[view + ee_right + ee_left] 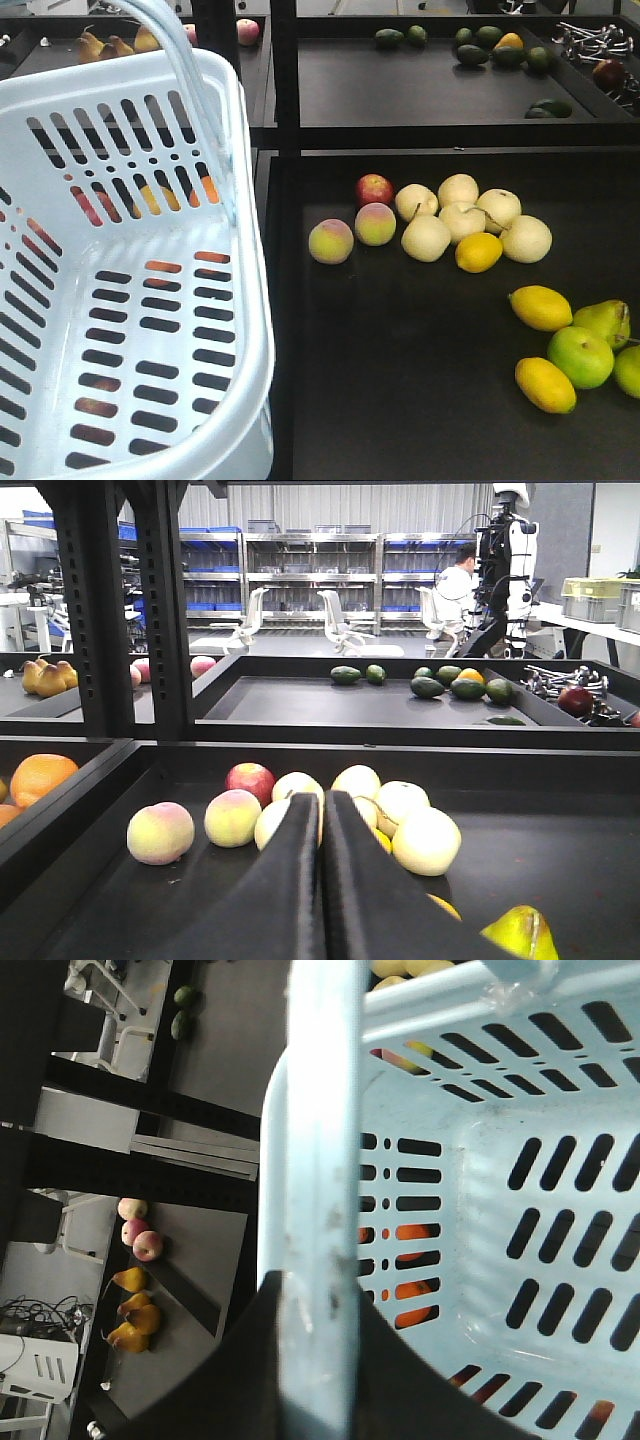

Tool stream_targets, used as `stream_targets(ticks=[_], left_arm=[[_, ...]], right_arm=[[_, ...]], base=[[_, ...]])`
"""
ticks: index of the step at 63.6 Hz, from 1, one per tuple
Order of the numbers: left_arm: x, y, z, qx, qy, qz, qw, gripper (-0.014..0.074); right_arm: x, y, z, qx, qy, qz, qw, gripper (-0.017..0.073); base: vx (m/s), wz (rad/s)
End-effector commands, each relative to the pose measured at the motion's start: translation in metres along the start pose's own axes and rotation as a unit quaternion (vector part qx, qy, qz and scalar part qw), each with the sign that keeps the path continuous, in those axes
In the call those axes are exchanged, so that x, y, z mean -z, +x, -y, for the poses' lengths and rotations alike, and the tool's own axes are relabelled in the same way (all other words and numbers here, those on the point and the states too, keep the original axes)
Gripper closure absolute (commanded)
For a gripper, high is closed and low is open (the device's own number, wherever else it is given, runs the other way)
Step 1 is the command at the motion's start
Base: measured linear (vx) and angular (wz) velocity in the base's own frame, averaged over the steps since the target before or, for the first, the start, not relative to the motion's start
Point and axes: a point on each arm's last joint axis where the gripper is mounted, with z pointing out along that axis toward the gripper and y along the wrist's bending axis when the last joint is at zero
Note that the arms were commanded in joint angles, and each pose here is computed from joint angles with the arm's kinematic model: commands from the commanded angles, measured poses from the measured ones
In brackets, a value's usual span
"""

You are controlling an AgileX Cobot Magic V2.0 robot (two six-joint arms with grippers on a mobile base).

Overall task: Pick three apples into basket with both arms
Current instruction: 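Turn the base toward the apple table holding the basket up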

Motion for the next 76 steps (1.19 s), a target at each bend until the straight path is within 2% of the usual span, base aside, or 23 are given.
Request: stream_targets(ticks=[1,24,76], left_arm=[[0.0137,-0.0014,-0.0088,0.010,-0.040,0.027,0.999,0.0600],[0.0137,-0.0014,-0.0088,0.010,-0.040,0.027,0.999,0.0600],[0.0137,-0.0014,-0.0088,0.010,-0.040,0.027,0.999,0.0600]], right_arm=[[0.0009,-0.0028,0.0000,0.009,0.003,0.037,0.999,0.0568],[0.0009,-0.0028,0.0000,0.009,0.003,0.037,0.999,0.0568],[0.0009,-0.0028,0.0000,0.009,0.003,0.037,0.999,0.0568]], base=[[0.00,0.00],[-0.03,0.14],[-0.08,0.33]])
